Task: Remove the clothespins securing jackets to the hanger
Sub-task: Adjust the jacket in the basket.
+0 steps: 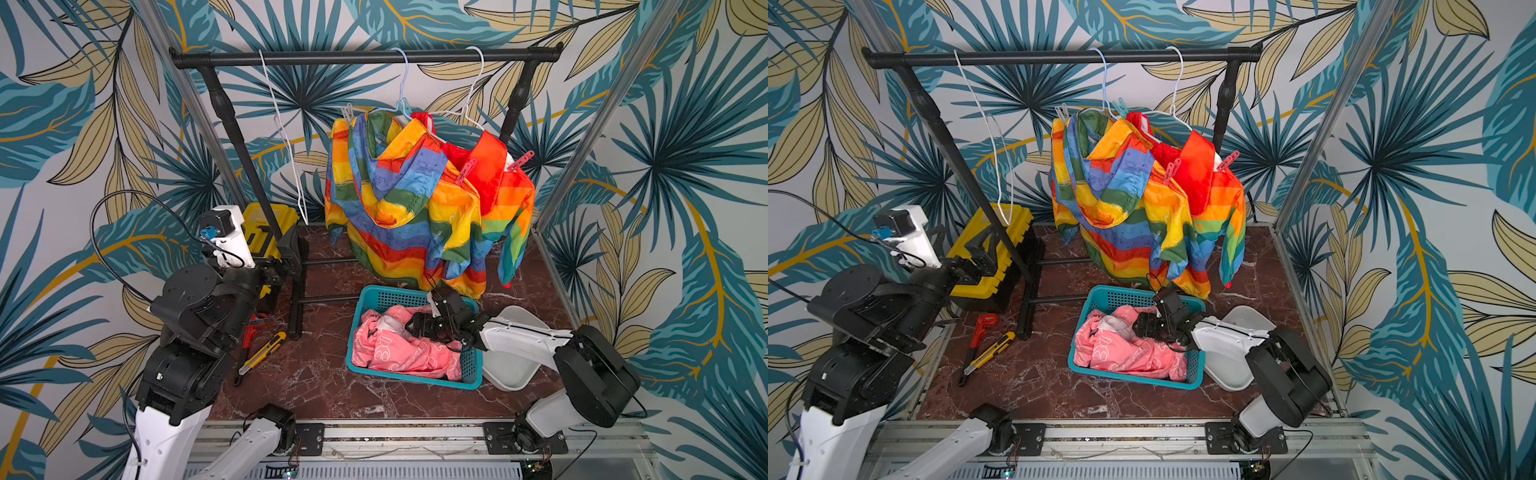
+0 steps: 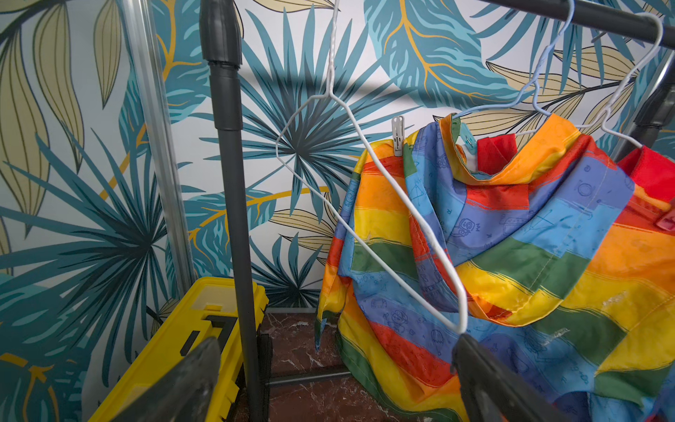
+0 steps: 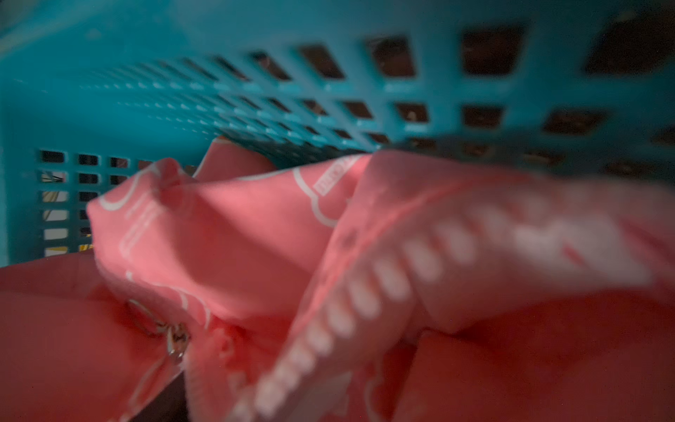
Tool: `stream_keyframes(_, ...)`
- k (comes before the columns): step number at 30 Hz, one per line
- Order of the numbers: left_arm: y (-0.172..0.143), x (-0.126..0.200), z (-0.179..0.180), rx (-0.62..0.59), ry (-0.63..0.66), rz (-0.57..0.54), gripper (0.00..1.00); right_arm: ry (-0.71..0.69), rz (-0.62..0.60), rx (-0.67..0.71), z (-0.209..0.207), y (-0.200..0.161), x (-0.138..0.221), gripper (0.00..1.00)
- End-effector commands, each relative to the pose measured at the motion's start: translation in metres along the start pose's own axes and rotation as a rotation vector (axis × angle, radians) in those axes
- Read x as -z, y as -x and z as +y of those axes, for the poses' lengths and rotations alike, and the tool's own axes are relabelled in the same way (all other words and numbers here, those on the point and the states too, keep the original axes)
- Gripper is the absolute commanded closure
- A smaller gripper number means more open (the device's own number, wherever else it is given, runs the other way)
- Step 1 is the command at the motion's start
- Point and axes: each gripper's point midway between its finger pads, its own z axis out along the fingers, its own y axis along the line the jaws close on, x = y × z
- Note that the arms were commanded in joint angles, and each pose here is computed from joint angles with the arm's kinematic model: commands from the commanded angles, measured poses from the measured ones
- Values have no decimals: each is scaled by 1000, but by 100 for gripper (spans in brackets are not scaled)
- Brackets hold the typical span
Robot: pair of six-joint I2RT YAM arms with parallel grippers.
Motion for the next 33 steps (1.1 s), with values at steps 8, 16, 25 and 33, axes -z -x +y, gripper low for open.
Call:
stream_keyframes(8,-34,10,-5,0,-64,75,1,-65,-89,179,32,20,94,1)
stream_keyframes(16,-82,14,-10,9,-113,184,0,-50,-263,351,67,52,192,0)
stream_keyframes(25,-114,18,-35,33,-270,270,0,-67,-567,476,104,99,307,1)
stream_keyframes(33,-168,13,-70,153,-456,468,0,-136,-742,540,122,150,363,2)
